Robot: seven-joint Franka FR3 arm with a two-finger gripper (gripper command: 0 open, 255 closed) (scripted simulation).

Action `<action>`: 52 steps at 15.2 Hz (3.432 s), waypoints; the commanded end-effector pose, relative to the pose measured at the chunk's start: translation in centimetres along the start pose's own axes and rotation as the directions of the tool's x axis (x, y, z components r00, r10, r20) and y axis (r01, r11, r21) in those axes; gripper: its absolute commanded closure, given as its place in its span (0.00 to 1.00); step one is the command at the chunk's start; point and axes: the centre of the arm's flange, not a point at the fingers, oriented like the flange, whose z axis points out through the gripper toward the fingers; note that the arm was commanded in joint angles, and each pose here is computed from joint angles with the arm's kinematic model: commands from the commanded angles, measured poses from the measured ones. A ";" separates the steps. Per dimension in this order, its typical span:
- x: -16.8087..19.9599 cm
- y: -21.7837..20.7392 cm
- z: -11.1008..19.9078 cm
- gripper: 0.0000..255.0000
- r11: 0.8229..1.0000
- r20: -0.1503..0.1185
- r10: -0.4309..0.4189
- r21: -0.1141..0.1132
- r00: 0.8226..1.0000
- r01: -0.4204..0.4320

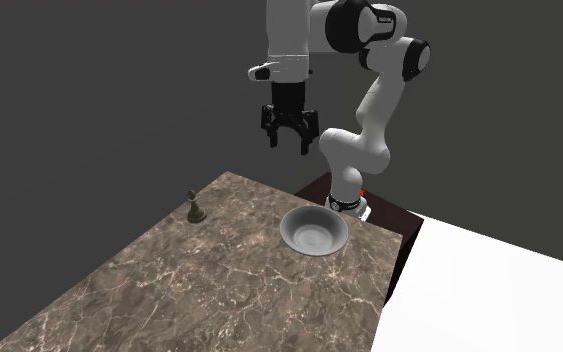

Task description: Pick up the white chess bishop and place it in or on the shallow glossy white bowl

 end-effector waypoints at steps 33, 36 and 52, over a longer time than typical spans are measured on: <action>25.5 17.3 19.9 0.00 0.930 0.702 0.242 -0.365 0.670 0.047; 25.5 17.3 19.9 0.00 0.930 0.702 0.242 -0.365 0.670 0.047; 25.7 17.1 18.3 1.00 0.930 0.702 0.242 -0.365 0.670 0.047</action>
